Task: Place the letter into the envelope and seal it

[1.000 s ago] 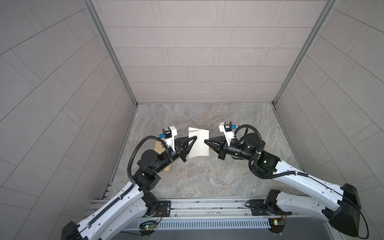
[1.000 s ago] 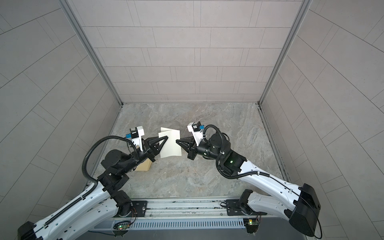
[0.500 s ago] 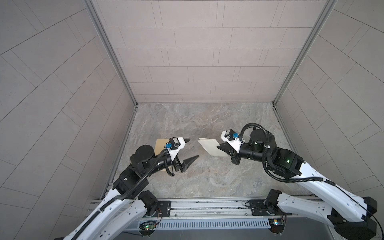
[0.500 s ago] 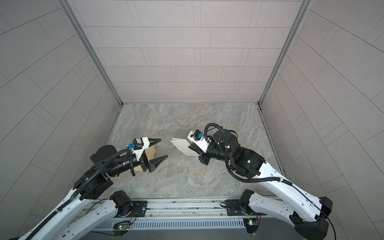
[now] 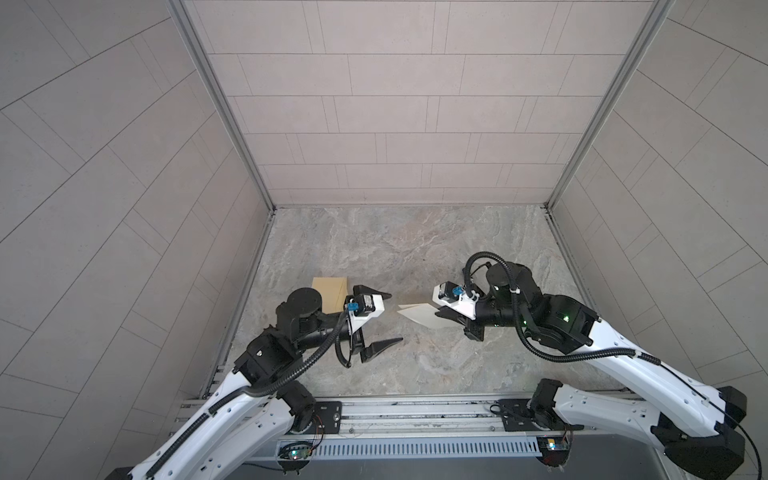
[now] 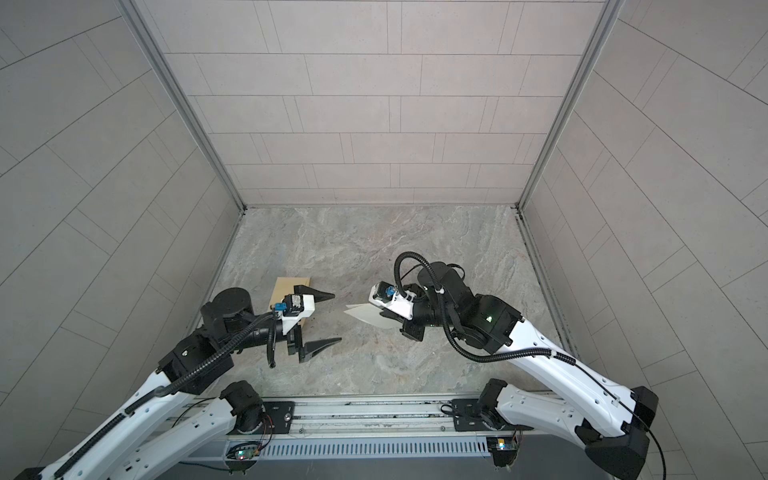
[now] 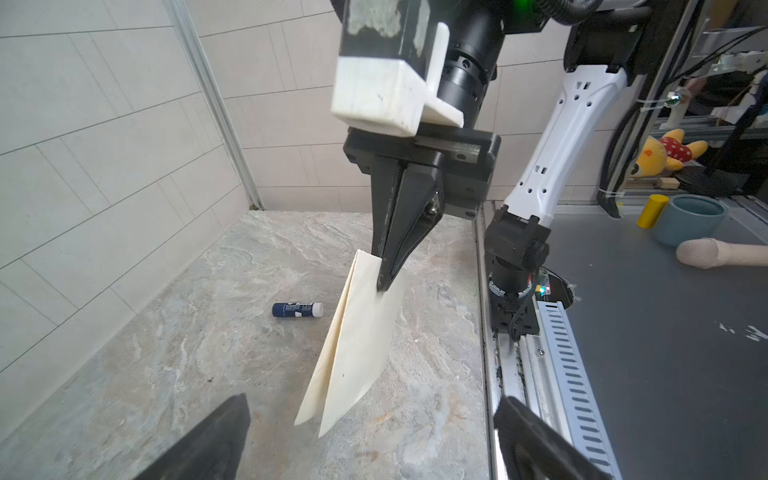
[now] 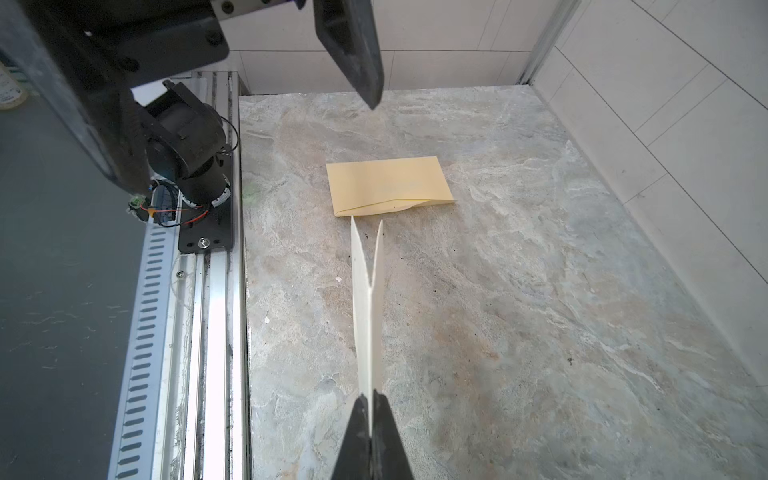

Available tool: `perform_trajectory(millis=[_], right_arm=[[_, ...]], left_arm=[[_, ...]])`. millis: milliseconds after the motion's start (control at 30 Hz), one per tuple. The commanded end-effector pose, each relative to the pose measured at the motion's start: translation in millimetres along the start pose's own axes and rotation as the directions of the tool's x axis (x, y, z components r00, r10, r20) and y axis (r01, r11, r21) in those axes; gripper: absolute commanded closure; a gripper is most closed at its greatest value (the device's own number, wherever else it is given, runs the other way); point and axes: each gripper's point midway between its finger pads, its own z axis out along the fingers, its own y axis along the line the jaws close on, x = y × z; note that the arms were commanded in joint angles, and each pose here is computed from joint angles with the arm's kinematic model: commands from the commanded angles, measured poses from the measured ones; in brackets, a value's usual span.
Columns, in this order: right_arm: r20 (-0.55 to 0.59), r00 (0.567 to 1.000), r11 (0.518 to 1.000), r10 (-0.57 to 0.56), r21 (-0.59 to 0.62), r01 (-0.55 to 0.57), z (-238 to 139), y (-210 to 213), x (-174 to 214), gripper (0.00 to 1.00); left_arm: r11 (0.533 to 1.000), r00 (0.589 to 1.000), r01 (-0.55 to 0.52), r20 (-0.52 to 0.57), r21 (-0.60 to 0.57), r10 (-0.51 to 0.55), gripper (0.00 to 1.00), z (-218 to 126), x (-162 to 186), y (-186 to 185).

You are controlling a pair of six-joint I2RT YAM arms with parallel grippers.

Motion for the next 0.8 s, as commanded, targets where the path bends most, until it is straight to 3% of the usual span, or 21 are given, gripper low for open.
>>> perform_trajectory(millis=[0,367,633,767], right_arm=[[0.013,0.998,0.996,-0.061,-0.061,0.062,5,12,2,1.00],[0.027,0.995,0.987,-0.093,-0.131,0.096,19,24,-5,1.00],[0.056,0.992,0.979,-0.114,-0.165,0.121,26,36,-15,1.00],[0.072,0.990,0.977,-0.119,-0.170,0.130,30,39,-21,1.00]], left_arm=[[0.996,0.999,-0.037,0.031,0.080,0.035,0.03,4,-4,-10],[0.990,1.000,0.005,0.006,0.141,-0.006,0.13,19,9,-11],[0.989,1.000,0.028,-0.006,0.147,-0.028,0.26,23,14,-10],[0.986,0.999,0.035,-0.005,0.164,-0.034,0.38,23,16,-13]])
